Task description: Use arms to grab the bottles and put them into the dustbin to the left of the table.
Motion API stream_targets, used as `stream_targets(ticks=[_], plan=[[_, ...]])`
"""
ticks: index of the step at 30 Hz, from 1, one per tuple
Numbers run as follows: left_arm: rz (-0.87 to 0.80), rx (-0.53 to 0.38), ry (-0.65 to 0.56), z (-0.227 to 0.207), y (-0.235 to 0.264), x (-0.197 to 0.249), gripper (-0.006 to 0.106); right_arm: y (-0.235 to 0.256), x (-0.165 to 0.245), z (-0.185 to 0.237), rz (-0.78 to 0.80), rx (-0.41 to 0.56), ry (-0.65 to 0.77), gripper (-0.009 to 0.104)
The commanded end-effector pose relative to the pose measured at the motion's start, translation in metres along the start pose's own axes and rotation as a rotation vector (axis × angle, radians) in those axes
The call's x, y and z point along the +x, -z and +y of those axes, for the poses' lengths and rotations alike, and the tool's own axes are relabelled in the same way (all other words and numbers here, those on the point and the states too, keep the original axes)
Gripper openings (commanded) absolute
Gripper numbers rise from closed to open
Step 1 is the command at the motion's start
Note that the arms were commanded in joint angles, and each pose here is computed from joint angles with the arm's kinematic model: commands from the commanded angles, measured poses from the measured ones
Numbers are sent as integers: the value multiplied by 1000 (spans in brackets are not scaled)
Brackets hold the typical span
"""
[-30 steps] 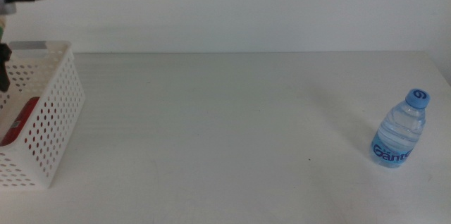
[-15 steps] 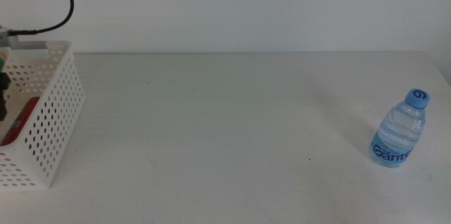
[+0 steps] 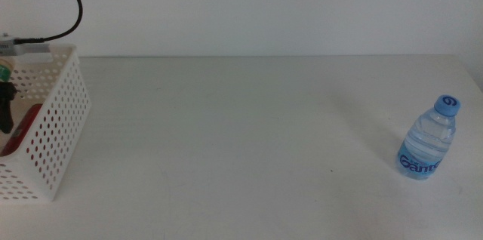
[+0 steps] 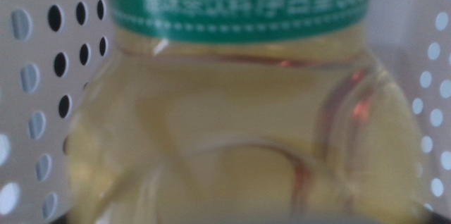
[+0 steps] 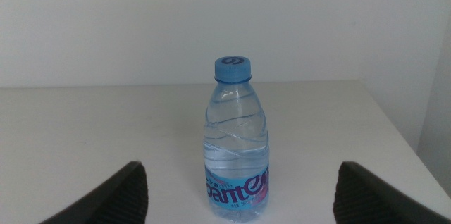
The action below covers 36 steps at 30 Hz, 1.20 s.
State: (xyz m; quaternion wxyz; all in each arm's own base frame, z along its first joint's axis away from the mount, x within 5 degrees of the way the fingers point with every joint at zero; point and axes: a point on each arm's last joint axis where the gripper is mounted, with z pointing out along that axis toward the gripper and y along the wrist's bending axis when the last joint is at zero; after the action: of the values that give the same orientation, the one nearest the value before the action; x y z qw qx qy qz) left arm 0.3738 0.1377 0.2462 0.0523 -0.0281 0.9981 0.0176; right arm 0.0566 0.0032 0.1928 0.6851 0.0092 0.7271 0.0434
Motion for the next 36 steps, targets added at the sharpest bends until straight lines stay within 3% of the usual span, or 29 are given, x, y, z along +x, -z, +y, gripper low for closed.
stream_targets(ticks=[1, 3, 12, 19, 26, 36], plan=[[-36, -4, 1, -3, 35, 7, 76, 3, -11, 0, -111, 3, 12, 76], [-34, -4, 1, -3, 35, 7, 91, 3, -11, 0, -111, 3, 12, 76], [-89, 29, 18, -9, 53, 11, 90, 3, -11, 0, -111, 3, 12, 76], [-355, 181, 43, -34, 114, 22, 90, 3, -11, 0, -111, 3, 12, 76], [-645, 192, -129, -95, 166, 50, 87, 3, -11, 0, -111, 3, 12, 76], [-941, 289, -402, -183, 189, 122, 86, 3, -11, 0, -111, 3, 12, 76]])
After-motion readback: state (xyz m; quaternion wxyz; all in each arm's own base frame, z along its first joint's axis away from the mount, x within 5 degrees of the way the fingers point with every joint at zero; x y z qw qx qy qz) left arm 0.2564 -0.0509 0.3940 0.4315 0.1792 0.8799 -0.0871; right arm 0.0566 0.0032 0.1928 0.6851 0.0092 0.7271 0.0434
